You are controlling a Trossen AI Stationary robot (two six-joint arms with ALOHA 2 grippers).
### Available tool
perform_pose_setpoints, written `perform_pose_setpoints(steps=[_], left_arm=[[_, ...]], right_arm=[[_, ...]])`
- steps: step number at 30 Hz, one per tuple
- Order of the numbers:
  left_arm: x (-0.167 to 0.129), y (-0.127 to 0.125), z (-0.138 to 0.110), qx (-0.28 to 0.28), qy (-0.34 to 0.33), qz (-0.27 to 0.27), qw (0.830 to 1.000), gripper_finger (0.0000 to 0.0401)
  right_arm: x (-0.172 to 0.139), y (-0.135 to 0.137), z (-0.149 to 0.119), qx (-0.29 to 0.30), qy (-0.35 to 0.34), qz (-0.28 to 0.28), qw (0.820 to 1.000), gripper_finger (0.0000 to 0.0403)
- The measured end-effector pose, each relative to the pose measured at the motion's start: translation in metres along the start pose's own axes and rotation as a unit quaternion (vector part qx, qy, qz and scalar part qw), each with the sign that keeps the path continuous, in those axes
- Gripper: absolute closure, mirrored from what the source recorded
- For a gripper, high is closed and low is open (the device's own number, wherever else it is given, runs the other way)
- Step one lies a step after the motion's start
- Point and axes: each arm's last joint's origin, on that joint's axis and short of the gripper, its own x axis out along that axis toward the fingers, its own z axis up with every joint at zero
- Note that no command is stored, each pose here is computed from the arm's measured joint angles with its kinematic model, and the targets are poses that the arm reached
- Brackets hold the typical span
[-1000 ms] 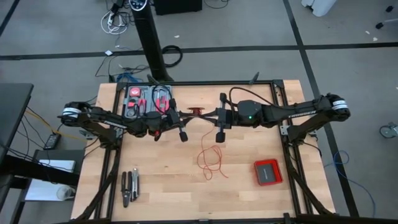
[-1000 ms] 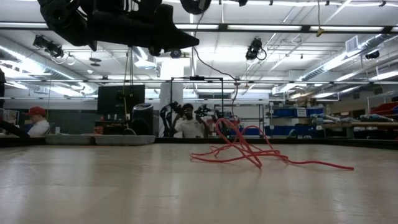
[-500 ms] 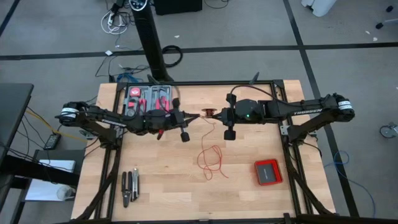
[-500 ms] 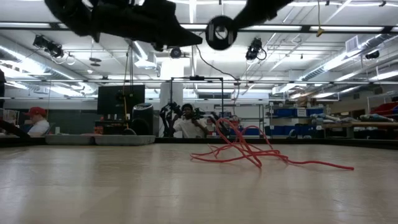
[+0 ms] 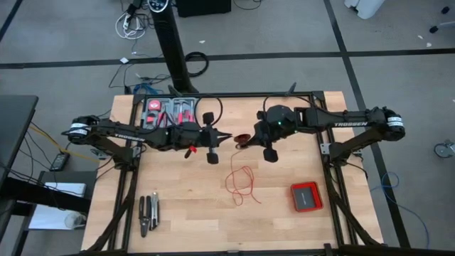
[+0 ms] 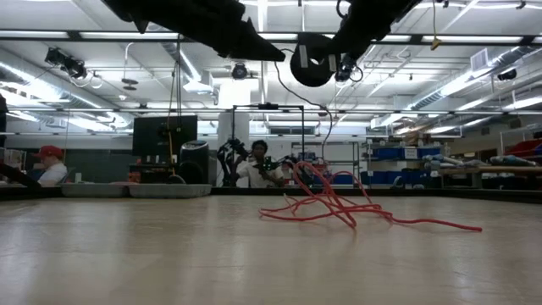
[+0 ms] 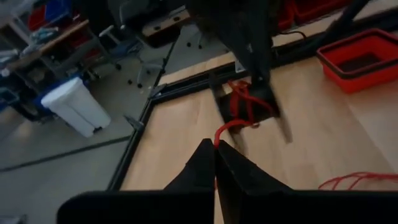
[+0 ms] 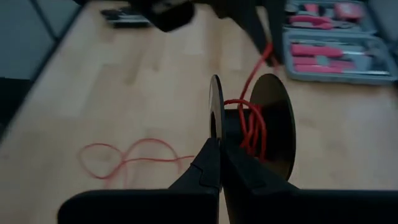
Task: Coil cords
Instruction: Coil the red wire onto the spool
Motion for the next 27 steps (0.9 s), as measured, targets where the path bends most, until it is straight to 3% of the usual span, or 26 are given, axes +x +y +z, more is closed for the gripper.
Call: perform_pose_setpoints(steps=[13,27], left_arm=[[-0.003,0.002,0.021,0.124,-0.12,0.003,0.985,0.0389],[-0.003,0.001,0.022,0.129,-0.131,-0.014,0.983,0.0365]], right_arm=[[0.008,0.001,0.009,-0.027,-0.057,0.077,0.995,0.0403],[0.008,0.004,0.015,-0.051,-0.09,0.139,0.985,0.0403]])
